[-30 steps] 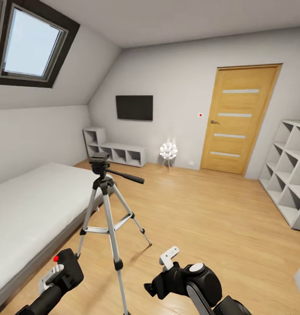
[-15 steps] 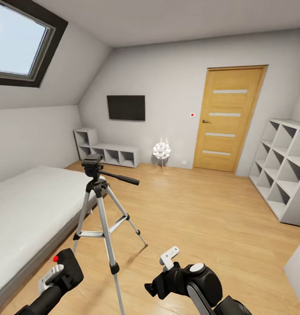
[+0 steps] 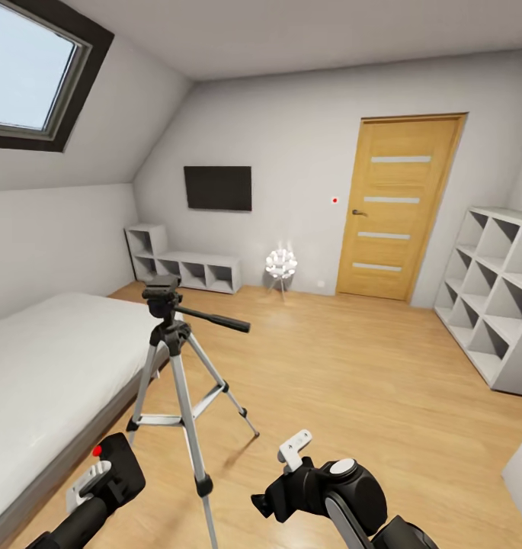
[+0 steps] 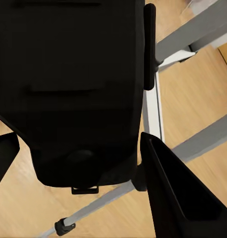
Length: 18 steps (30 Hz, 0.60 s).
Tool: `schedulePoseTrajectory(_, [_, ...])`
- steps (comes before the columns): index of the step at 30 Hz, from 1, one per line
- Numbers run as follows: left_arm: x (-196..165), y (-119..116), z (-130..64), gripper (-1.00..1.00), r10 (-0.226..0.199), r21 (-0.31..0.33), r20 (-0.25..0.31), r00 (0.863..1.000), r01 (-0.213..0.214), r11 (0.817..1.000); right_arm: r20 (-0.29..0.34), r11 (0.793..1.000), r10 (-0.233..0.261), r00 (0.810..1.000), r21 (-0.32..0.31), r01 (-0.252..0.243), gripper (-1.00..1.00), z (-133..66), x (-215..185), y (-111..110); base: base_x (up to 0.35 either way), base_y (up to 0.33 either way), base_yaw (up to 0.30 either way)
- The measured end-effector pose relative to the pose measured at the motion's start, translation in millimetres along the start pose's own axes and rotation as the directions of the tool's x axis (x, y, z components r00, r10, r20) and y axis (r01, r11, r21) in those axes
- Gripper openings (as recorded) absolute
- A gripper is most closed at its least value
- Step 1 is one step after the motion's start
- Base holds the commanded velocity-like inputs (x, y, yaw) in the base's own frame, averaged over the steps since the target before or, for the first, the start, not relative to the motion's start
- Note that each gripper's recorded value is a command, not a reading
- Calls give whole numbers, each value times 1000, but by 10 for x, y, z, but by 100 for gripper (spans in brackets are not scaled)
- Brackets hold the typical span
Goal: Attach the digital camera to the camera tripod in the bedroom.
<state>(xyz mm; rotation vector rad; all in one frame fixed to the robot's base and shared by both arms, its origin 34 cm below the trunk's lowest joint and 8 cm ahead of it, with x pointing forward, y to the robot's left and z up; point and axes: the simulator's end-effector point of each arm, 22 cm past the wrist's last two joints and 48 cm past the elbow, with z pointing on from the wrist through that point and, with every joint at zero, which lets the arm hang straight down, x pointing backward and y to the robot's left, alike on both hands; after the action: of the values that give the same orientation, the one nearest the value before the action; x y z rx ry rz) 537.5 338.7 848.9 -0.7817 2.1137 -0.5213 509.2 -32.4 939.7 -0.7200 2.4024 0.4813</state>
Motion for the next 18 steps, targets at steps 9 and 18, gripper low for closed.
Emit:
schedulePoseTrajectory(9, [5,1,2,-100,3,-1,-1,1000,-3,1000,-1,1000,-1,1000,-1,1,100,2,2,3,21,13,-2])
schedulePoseTrajectory(18, [3,4,0,-100,4,-2,-1,1000,-4,1000,-2,1000,-1,1000,-3,1,100,4,10,19,72,94,-95])
